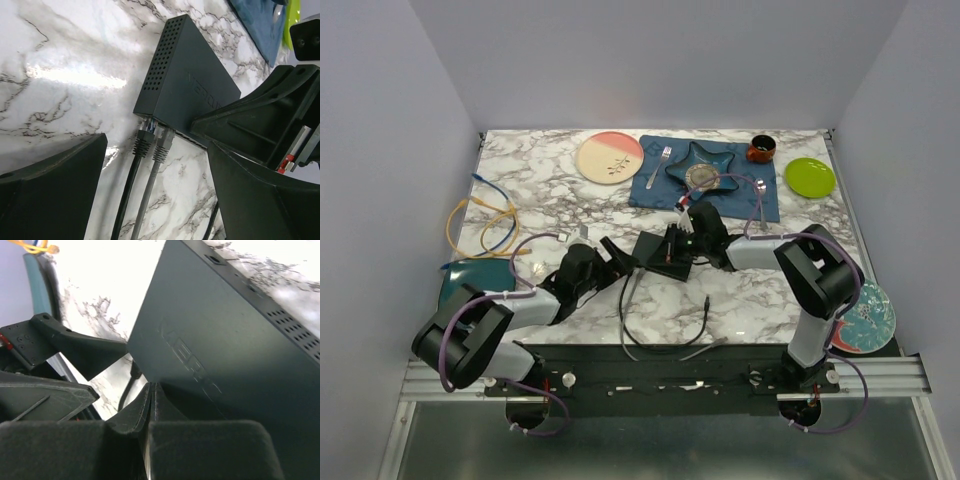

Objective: Pull the plug from the switch port

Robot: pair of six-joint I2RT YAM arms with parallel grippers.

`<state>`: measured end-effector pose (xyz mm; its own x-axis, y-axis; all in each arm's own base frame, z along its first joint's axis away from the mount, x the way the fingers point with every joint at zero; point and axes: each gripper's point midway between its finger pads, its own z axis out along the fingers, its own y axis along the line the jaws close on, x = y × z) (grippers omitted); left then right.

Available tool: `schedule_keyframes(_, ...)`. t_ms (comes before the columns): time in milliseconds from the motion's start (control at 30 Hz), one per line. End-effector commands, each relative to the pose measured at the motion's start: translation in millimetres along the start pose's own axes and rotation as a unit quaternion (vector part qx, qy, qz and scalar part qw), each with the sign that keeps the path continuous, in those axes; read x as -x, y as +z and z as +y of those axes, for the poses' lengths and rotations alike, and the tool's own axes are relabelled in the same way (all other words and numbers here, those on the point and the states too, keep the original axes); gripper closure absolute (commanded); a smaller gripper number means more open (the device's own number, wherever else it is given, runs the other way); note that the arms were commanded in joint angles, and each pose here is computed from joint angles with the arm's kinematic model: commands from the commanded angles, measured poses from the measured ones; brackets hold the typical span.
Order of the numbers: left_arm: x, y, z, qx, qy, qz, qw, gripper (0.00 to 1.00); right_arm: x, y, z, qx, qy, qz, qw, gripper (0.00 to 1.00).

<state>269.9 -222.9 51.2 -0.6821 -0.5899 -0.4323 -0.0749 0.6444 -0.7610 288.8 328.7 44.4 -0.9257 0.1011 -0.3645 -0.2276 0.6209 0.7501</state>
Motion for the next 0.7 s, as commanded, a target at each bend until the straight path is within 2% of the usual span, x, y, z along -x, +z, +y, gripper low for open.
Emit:
schedule_keyframes(0, 1, 1, 33, 0.079, 0.036, -0.004, 0.996, 0.01, -15, 10, -16, -0.006, 0.024, 0.016, 1.000, 0.93)
schedule_keyframes(200, -1, 8, 33, 0.060, 0.031, -0.003, 0.998, 0.02, -10, 3, -28, -0.040, 0.038, -0.017, 0.998, 0.95)
schedule_keyframes(333, -3, 10, 36, 0.035, 0.002, -0.002, 0.999, 0.19, -4, -9, -36, -0.070, 0.046, -0.050, 0.995, 0.96)
schedule_keyframes(433, -4, 11, 36, 0.000, -0.033, 0.000, 0.999, 0.28, -6, -13, -50, -0.099, 0.060, -0.049, 0.992, 0.97)
schedule_keyframes(667, -9, 11, 24, -0.110, -0.110, 0.010, 0.988, 0.43, -20, -10, -72, -0.120, 0.091, -0.026, 0.988, 0.98)
